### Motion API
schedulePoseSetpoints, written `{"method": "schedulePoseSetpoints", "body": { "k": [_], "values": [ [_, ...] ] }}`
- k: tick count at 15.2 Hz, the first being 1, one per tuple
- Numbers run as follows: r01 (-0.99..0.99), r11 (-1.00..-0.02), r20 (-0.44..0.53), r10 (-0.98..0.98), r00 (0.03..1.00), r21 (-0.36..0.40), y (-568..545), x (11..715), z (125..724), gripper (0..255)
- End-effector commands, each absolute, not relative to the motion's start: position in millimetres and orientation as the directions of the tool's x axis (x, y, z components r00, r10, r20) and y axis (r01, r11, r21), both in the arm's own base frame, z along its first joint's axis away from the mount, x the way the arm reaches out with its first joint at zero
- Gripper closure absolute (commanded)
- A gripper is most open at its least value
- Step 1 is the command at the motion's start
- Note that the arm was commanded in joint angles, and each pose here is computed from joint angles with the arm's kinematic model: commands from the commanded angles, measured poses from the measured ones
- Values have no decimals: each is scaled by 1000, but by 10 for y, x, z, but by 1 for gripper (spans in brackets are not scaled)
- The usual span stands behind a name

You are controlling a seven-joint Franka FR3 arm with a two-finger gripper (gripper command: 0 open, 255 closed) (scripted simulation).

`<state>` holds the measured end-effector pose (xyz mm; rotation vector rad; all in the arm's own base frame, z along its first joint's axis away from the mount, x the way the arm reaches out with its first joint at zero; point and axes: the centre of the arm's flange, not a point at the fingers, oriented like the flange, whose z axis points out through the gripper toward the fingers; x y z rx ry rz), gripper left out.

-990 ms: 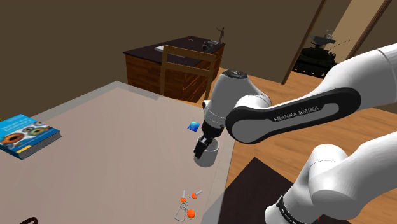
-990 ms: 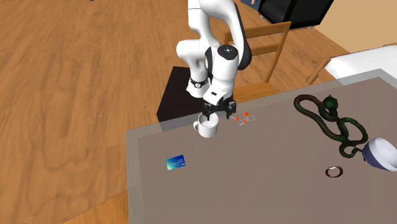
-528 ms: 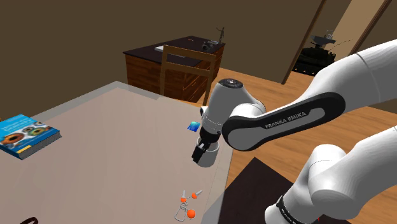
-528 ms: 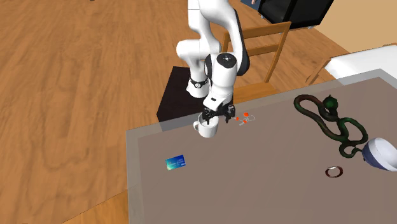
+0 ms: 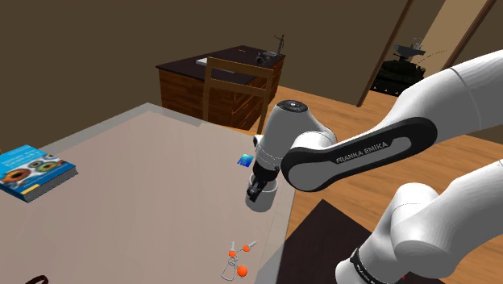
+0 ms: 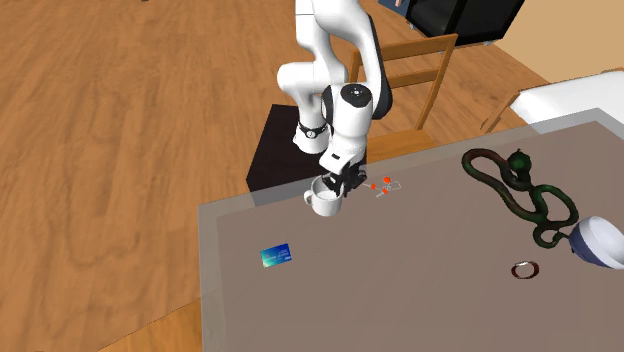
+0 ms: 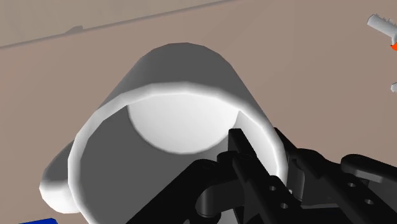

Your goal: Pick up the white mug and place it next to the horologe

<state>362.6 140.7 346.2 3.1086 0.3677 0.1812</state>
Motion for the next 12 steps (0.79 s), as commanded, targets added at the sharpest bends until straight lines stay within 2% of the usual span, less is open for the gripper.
{"method": "schedulePoseSetpoints", "body": {
  "k": [1, 7, 12],
  "values": [
    [232, -972, 114, 233, 966, 20, 1407, 3626, 3462, 255],
    [232, -972, 114, 233, 966, 20, 1407, 3626, 3462, 255],
    [232, -972, 114, 233, 966, 20, 1407, 3626, 3726, 255]
  ]
}}
